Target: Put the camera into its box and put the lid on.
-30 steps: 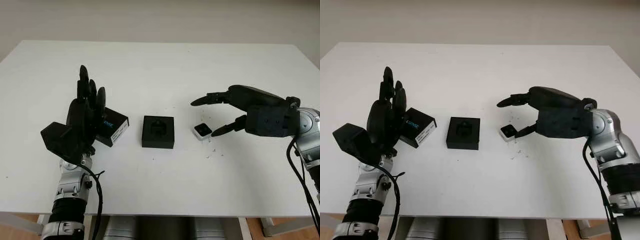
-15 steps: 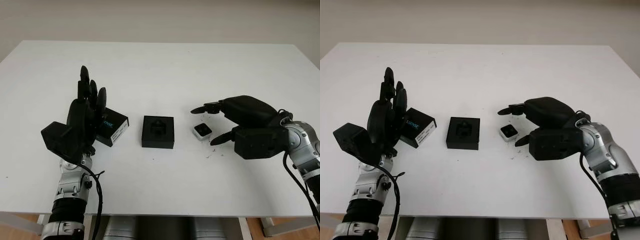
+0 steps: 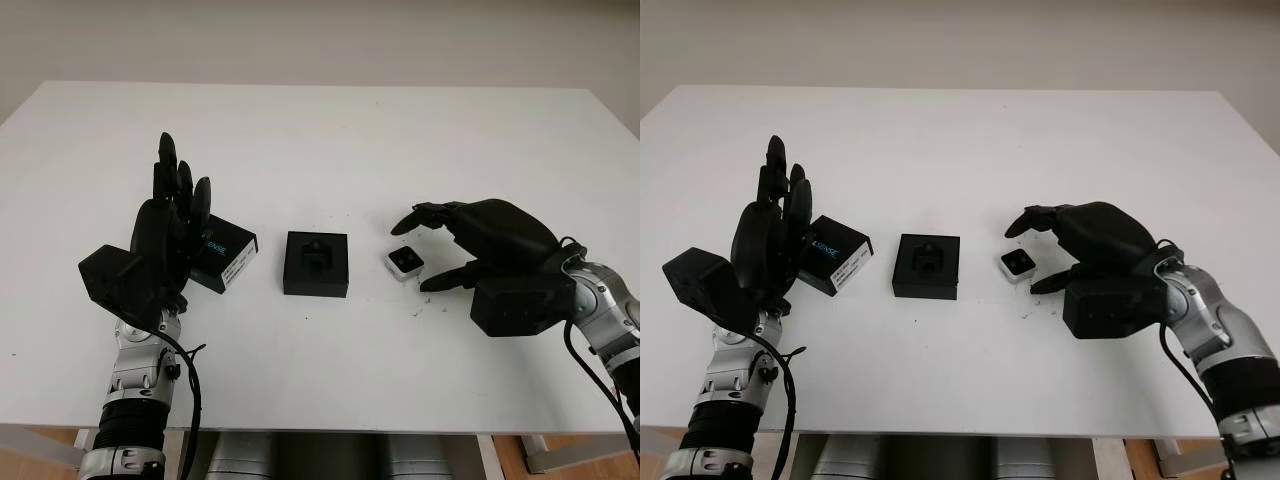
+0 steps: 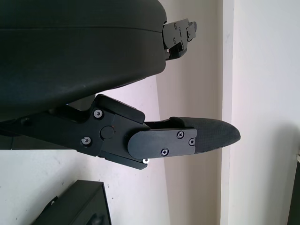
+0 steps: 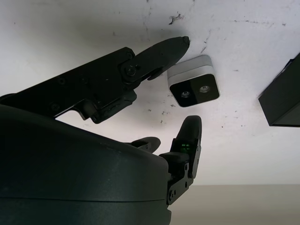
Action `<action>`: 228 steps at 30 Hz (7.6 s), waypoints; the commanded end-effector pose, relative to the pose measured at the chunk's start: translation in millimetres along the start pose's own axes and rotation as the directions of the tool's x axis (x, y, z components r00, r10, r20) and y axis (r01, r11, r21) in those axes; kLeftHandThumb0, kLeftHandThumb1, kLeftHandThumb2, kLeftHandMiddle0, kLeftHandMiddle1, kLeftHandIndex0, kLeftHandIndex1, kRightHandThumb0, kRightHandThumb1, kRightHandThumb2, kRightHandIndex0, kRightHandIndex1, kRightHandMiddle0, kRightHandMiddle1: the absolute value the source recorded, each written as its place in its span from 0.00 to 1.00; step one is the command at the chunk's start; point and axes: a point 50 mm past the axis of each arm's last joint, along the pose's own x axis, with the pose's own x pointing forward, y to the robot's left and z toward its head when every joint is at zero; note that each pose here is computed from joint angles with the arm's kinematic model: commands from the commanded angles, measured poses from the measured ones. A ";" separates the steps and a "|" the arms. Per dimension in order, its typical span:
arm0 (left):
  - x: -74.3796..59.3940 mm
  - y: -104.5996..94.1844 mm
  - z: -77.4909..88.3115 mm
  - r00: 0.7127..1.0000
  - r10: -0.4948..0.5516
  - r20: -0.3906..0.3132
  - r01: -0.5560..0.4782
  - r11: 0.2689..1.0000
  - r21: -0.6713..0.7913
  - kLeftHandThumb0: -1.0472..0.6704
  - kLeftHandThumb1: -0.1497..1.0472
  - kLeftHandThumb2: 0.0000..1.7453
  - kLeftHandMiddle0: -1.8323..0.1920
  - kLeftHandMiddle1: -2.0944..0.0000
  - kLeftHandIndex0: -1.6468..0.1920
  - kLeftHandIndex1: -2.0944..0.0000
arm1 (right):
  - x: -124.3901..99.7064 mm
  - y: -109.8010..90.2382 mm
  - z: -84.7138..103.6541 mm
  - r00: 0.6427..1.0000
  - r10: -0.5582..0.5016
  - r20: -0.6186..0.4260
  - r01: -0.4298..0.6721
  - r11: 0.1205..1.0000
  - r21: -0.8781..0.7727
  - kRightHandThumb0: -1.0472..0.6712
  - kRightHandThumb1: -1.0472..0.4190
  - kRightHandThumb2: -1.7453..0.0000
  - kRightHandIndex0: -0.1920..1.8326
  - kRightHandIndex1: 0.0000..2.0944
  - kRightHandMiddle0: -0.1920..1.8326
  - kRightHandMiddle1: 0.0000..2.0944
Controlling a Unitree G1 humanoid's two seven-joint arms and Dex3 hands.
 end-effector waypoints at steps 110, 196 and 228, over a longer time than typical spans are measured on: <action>-5.1 -16.5 0.7 1.000 -0.019 -0.004 0.019 1.000 0.002 0.15 1.00 0.28 1.00 0.98 1.00 0.99 | 44.7 -5.7 60.3 0.995 -0.068 -0.076 0.102 0.702 0.704 0.36 0.10 0.97 0.31 0.03 0.27 0.86; -4.4 -18.4 2.4 1.000 0.007 -0.002 -0.007 0.999 -0.036 0.15 1.00 0.25 0.99 0.97 1.00 0.99 | 47.4 32.4 95.6 0.986 0.051 -0.160 0.050 0.820 0.570 0.41 0.08 0.97 0.31 0.03 0.26 0.87; -7.8 -19.3 2.7 1.000 -0.006 -0.006 0.006 0.999 -0.038 0.15 1.00 0.26 1.00 0.98 1.00 0.99 | 33.3 28.3 99.9 0.996 -0.062 -0.071 0.080 0.949 0.304 0.23 0.10 0.97 0.19 0.03 0.22 0.23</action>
